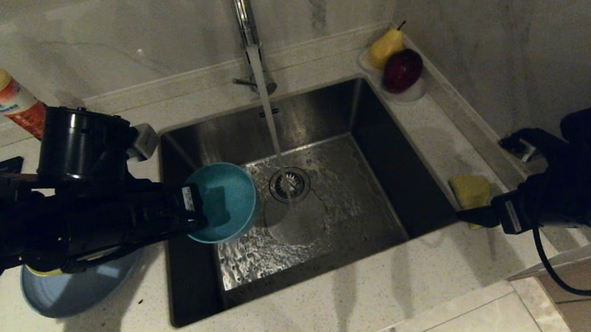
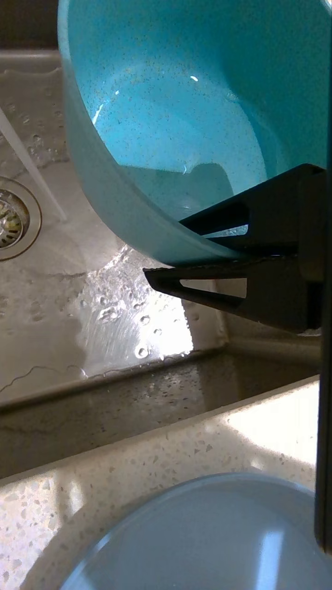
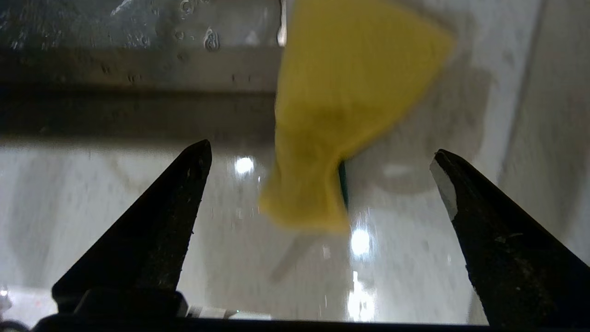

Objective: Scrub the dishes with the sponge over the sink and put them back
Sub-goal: Pick up a bowl and the sponge

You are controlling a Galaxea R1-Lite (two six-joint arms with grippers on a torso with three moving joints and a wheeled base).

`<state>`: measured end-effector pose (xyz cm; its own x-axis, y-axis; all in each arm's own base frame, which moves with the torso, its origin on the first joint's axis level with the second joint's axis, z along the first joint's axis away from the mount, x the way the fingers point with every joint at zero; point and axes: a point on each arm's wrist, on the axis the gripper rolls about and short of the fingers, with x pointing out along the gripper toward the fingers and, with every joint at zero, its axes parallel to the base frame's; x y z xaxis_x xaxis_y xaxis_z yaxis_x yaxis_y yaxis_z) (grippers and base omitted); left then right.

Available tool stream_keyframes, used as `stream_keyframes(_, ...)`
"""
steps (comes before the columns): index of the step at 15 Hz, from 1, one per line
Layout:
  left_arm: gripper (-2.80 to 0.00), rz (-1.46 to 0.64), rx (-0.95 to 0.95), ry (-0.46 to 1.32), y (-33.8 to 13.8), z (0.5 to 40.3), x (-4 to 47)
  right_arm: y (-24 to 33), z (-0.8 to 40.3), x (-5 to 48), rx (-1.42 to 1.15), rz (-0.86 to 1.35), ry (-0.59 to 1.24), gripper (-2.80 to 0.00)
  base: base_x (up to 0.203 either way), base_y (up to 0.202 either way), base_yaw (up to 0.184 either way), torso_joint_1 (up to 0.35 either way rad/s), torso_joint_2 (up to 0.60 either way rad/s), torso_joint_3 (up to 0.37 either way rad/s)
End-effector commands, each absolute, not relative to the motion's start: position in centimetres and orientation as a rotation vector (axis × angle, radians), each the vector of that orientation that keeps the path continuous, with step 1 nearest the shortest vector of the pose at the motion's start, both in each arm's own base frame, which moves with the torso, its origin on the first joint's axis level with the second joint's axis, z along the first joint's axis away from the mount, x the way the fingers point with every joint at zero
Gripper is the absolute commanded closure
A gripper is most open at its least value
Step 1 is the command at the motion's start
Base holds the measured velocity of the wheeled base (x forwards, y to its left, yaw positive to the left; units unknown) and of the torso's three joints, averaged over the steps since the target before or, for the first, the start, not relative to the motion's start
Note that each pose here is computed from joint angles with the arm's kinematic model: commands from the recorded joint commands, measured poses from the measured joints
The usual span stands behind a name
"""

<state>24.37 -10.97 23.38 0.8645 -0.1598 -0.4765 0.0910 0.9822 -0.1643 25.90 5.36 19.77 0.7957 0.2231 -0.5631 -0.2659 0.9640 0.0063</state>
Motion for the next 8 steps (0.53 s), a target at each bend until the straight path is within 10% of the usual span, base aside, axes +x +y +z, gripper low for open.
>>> stream_keyframes(1, 0.0, -0.13, -0.142, 0.503, -10.9, 23.6, 24.3, 5.7, 19.1, 26.9, -0.077, 0.264, 0.597, -2.8, 0.0, 0.0, 0.0, 0.0, 0.0, 0.0)
stream_keyframes(8, 0.0, -0.131, -0.143, 0.504, -11.1, 23.6, 24.6, 6.0, 18.5, 28.4, -0.078, 0.258, 0.566, -2.8, 0.0, 0.0, 0.0, 0.0, 0.0, 0.0)
